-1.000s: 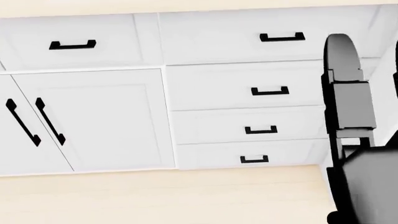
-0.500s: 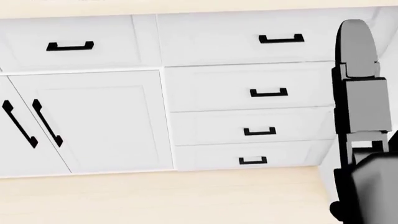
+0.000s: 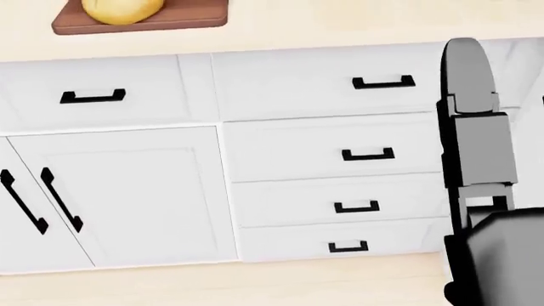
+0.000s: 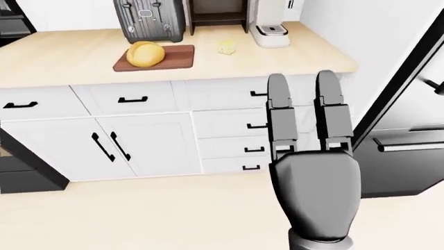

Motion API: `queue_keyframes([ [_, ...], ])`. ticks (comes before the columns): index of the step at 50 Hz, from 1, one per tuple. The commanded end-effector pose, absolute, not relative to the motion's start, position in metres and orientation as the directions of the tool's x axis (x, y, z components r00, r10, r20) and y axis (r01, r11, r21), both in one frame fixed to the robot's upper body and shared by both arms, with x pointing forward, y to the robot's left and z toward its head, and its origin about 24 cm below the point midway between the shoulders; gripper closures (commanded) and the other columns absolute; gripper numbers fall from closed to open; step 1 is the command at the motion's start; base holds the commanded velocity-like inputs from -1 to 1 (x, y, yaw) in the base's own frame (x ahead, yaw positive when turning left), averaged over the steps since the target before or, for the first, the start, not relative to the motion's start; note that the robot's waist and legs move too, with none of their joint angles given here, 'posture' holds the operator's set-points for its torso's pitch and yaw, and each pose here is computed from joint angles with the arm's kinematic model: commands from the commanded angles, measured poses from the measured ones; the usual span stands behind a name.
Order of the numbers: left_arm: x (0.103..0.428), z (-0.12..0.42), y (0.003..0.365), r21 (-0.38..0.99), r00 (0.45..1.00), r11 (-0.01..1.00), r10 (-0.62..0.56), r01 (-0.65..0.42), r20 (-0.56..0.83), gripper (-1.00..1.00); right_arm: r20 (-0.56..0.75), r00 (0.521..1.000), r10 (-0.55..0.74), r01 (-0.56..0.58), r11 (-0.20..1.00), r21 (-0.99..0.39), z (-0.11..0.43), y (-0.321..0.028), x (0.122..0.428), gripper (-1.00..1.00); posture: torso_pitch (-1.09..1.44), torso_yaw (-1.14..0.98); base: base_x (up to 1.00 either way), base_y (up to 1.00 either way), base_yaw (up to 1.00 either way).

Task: Pick up the wedge of cheese and place it on the slice of bread to prepare a simple cheese on bread dish.

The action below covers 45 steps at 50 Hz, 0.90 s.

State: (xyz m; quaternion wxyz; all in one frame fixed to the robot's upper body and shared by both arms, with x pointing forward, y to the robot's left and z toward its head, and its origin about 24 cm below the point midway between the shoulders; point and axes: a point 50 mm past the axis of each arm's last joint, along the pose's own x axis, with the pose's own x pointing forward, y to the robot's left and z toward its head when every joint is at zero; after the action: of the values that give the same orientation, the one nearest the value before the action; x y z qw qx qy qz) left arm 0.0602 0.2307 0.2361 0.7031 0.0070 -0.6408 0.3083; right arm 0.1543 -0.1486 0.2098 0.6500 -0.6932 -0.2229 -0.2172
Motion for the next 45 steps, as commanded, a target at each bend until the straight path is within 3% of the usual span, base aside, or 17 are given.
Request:
queue_keyframes([
  [1,0.0578,0.2396,0.2238,-0.343,-0.032,0.823,0.369,-0.454,0.929,-1.00,0.636,0.772,0.010,0.635,-0.061,-0.770,0.2167,-0.1519,0.1485,-1.00,0.00,0.00,0.20,0.00,0.00],
  [9,0.0580,0.2387,0.2198,-0.323,-0.048,0.822,0.342,-0.469,0.939,-1.00,0.629,0.777,0.009,0.628,-0.058,-0.776,0.2157,-0.1514,0.1484,-1.00,0.00,0.00,0.21,0.00,0.00],
  [12,0.0583,0.2389,0.2197,-0.322,-0.049,0.821,0.341,-0.471,0.939,-1.00,0.659,0.752,-0.002,0.659,0.024,-0.752,0.2187,-0.1541,0.1477,-1.00,0.00,0.00,0.21,0.00,0.00],
  [14,0.0585,0.2389,0.2197,-0.323,-0.048,0.820,0.341,-0.472,0.939,-1.00,0.638,0.770,-0.008,0.638,0.013,-0.770,0.2180,-0.1545,0.1489,-1.00,0.00,0.00,0.11,0.00,0.00],
  [30,0.0595,0.2415,0.2228,-0.330,-0.062,0.808,0.345,-0.488,0.937,-1.00,0.637,0.771,0.004,0.636,-0.030,-0.771,0.2174,-0.1516,0.1489,-1.00,0.00,0.00,0.00,0.04,0.00],
  [32,0.0600,0.2413,0.2224,-0.328,-0.060,0.808,0.344,-0.489,0.937,-1.00,0.592,0.806,-0.011,0.592,-0.004,-0.806,0.2151,-0.1526,0.1505,-1.00,0.00,0.00,0.00,0.00,0.00],
  [33,0.0604,0.2414,0.2221,-0.326,-0.059,0.808,0.342,-0.490,0.938,-1.00,0.612,0.791,0.000,0.612,-0.016,-0.791,0.2159,-0.1508,0.1497,-1.00,0.00,0.00,0.00,0.00,0.00],
  [45,0.0616,0.2417,0.2217,-0.321,-0.056,0.804,0.340,-0.501,0.939,-1.00,0.582,0.813,-0.020,0.581,-0.036,-0.813,0.2145,-0.1521,0.1510,-1.00,0.00,0.00,0.00,0.12,0.00],
])
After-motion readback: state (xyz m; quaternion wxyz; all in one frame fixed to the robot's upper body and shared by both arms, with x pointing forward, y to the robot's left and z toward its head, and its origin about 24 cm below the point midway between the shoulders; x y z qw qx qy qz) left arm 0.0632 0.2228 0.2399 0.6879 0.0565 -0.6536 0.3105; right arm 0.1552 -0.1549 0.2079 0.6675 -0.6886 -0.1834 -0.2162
